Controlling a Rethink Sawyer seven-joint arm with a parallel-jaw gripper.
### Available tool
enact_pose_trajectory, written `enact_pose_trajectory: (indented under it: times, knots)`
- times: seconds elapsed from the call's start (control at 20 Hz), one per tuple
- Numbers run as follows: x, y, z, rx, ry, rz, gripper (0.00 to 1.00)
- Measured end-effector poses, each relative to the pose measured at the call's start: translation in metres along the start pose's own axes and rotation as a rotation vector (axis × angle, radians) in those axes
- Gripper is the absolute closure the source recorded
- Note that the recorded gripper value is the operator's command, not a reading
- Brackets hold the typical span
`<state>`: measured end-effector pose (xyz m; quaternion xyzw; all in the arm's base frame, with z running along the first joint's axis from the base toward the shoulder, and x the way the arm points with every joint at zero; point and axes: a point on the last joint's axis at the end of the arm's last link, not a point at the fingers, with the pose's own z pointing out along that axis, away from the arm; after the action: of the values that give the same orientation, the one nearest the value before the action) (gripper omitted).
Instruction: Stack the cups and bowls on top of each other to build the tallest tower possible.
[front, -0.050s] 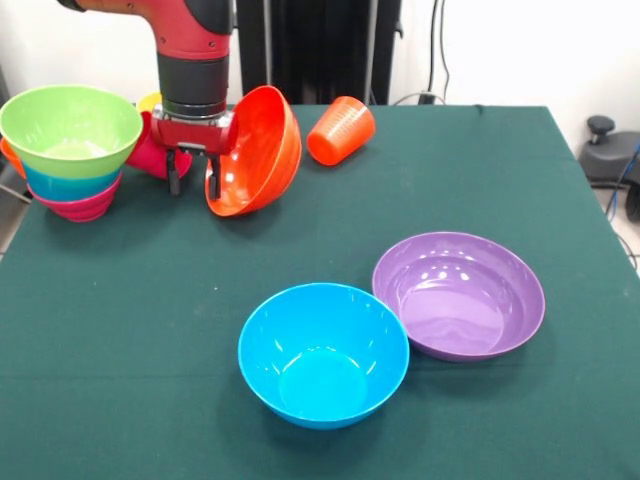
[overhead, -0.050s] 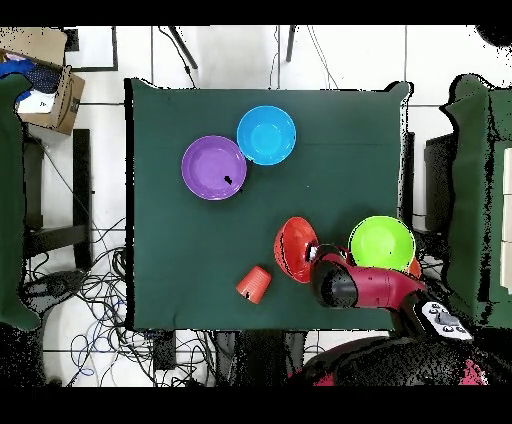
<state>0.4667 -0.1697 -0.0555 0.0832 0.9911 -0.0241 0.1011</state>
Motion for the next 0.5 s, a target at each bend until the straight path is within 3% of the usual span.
enact_pose_trajectory:
  times: [0.5]
  knots:
    - [-0.0016, 0.0010, 0.0001, -0.005, -0.004, 0.002, 0.00]
